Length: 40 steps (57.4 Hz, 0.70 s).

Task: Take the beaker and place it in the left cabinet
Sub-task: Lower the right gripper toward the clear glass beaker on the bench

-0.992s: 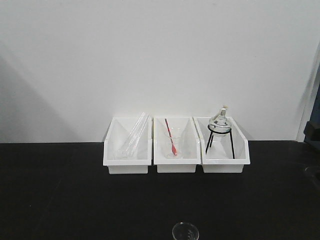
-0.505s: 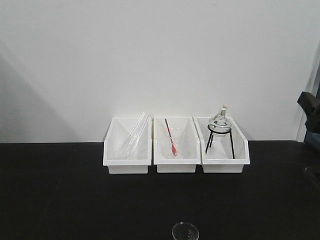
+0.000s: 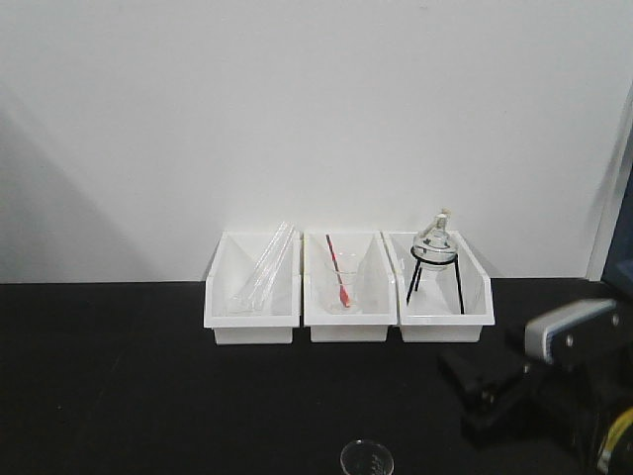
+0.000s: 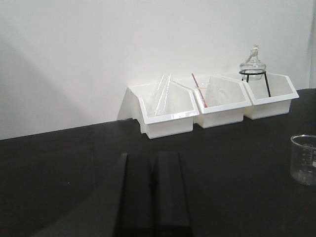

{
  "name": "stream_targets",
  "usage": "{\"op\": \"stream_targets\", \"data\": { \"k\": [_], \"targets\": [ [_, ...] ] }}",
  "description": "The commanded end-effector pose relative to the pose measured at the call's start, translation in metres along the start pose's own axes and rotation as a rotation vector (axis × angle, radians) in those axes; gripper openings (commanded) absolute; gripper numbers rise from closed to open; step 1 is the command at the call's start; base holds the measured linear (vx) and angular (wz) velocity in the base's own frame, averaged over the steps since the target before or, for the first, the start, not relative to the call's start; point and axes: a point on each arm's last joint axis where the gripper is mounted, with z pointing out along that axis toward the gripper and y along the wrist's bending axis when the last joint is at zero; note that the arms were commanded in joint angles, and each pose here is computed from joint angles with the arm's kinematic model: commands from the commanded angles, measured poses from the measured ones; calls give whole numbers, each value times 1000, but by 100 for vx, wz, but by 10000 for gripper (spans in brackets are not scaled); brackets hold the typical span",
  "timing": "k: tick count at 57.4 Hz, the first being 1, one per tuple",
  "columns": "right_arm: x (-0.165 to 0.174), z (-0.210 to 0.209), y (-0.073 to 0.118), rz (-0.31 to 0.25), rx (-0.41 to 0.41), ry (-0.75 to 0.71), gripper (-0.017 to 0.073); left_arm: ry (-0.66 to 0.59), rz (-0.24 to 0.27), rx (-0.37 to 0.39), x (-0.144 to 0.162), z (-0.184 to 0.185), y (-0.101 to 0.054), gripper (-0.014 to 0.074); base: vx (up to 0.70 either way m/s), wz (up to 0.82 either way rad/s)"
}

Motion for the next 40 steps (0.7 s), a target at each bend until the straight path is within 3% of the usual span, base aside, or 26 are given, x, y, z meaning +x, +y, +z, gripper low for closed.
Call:
{"op": "stream_targets", "data": {
  "k": [1,7,14,19,25,40],
  "targets": [
    [12,-10,13,42,-77,-122,570,-85,-12,-4,-3,-1,0,1,0,0],
    [55,-22,26,99,-132,-62,570,-85,-12,-4,-3,-1,0,1,0,0],
    [81,-24,34,90,-173,-44,571,-85,-12,-4,-3,-1,0,1,0,0],
    [88,-17,36,65,-197,-84,571,-85,-12,-4,-3,-1,0,1,0,0],
    [94,-8,35,83,-197,-167,571,-85,-12,-4,-3,-1,0,1,0,0],
    [117,30,46,97,-269,-104,571,-85,-12,-4,-3,-1,0,1,0,0]
  ]
}}
